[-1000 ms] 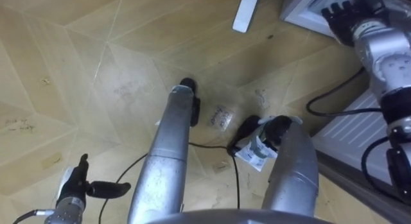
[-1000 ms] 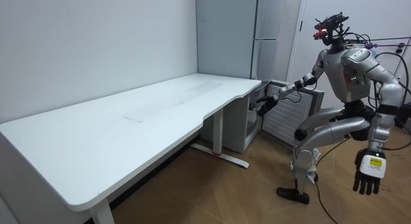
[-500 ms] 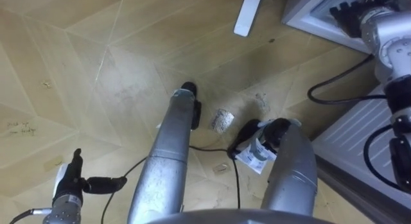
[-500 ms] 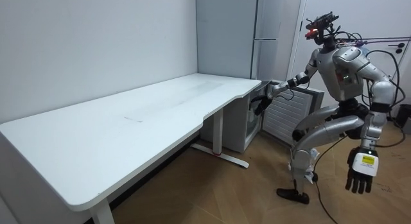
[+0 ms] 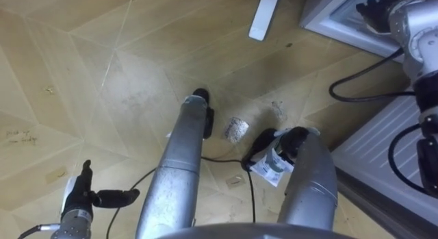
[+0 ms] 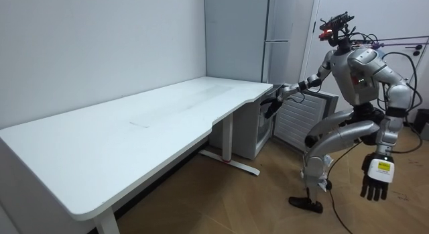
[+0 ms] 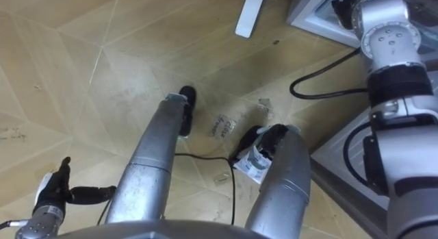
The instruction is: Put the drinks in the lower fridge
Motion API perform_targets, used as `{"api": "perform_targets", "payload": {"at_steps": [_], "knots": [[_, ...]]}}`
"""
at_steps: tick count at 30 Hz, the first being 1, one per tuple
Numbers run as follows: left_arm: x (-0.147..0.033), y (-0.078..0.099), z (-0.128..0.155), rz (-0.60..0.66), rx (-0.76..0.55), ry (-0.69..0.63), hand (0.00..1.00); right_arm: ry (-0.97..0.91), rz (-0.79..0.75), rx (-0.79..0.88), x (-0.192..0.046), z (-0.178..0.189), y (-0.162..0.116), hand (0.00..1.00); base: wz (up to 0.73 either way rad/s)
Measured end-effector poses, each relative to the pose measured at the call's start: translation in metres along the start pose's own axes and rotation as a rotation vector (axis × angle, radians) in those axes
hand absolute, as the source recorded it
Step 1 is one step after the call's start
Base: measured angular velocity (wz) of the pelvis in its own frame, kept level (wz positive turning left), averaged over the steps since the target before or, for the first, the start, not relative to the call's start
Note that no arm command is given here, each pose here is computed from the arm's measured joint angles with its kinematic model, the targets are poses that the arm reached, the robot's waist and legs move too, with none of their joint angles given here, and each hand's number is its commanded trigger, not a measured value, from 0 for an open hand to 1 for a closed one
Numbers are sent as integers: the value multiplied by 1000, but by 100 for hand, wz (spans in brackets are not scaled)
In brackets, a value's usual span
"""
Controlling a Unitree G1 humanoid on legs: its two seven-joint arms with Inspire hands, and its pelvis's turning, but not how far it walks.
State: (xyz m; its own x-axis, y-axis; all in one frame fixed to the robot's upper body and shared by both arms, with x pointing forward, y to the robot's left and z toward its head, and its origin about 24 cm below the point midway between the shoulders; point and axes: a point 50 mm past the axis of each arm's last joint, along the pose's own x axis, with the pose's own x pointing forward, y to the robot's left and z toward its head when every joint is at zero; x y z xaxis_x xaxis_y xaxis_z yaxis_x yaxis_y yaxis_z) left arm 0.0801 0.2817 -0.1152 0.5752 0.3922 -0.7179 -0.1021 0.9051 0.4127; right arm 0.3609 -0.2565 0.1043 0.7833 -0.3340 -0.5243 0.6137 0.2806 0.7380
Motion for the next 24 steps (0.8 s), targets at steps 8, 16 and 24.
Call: {"api": "perform_targets", "payload": {"at_steps": [8, 16, 24], "knots": [[-1, 4, -8, 36, 3, 27, 0, -11, -5, 7, 1, 1, -1, 0, 0], [-1, 4, -8, 46, 5, 26, 0, -16, -20, 8, 2, 3, -4, 0, 0], [0, 3, -3, 45, -2, 6, 0, -24, -8, 9, 9, 5, -16, 0, -5]]}}
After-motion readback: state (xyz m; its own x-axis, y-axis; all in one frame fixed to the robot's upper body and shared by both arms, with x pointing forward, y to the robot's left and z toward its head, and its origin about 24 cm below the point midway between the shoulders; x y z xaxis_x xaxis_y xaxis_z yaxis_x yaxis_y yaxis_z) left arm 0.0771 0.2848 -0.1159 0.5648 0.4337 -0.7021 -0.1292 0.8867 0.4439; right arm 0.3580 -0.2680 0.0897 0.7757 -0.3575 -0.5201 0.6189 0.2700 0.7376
